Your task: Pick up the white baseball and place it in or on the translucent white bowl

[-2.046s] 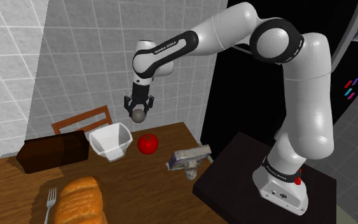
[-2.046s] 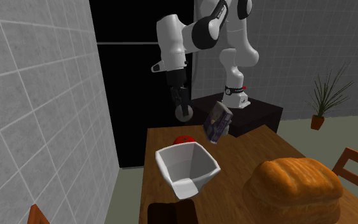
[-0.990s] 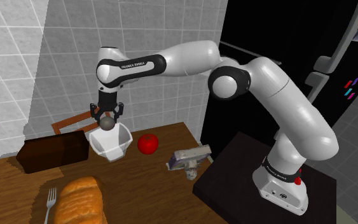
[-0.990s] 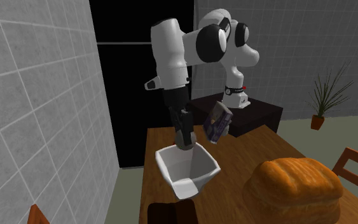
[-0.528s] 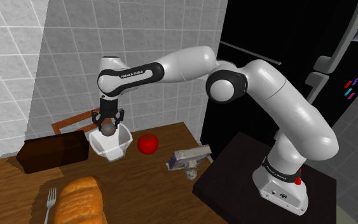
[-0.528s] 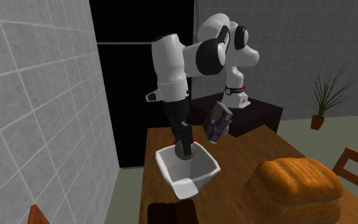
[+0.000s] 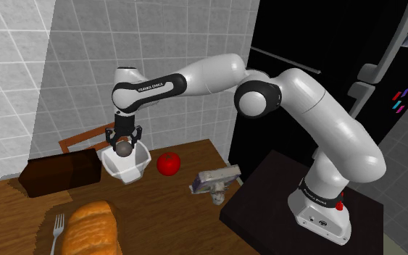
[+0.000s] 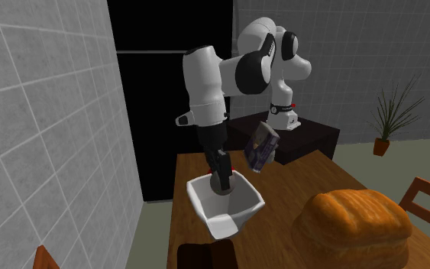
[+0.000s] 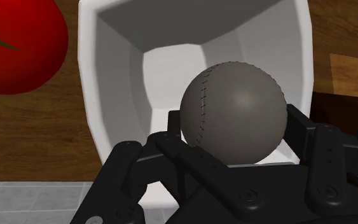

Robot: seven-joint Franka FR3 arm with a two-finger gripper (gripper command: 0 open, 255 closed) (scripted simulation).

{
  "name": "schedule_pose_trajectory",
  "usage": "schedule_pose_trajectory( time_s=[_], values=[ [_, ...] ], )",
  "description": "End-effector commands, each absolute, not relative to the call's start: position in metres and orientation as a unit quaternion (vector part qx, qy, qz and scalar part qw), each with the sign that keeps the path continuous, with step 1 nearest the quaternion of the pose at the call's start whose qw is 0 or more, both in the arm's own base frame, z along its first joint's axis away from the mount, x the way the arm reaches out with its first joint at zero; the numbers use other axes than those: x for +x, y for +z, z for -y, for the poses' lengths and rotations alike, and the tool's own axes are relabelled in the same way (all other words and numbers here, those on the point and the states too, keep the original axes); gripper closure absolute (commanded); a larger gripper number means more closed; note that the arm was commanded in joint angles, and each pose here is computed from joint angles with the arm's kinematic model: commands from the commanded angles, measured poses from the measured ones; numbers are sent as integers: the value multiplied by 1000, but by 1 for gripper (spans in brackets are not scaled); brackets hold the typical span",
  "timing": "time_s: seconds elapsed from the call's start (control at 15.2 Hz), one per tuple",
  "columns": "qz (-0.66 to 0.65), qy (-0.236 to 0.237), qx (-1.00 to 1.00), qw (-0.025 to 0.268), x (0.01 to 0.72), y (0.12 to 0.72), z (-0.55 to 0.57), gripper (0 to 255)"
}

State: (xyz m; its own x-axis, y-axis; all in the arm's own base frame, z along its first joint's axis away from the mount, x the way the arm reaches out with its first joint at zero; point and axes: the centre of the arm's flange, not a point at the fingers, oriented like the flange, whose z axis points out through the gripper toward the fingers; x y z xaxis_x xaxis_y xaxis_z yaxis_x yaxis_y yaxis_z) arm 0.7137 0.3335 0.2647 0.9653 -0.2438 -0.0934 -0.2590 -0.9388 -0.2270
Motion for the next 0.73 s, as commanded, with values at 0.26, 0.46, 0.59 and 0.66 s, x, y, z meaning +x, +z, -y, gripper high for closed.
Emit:
schedule_pose_trajectory(
  time_s=[0.26,0.46,0.59,0.66],
  values=[
    [-128,32,-984,120,714,265,-334,0],
    [-128,32,-984,120,714,278,-330,0],
    [-128,32,-984,120,715,303,-324,0],
    [-128,32,-984,120,715,313,-321,0]
  ],
)
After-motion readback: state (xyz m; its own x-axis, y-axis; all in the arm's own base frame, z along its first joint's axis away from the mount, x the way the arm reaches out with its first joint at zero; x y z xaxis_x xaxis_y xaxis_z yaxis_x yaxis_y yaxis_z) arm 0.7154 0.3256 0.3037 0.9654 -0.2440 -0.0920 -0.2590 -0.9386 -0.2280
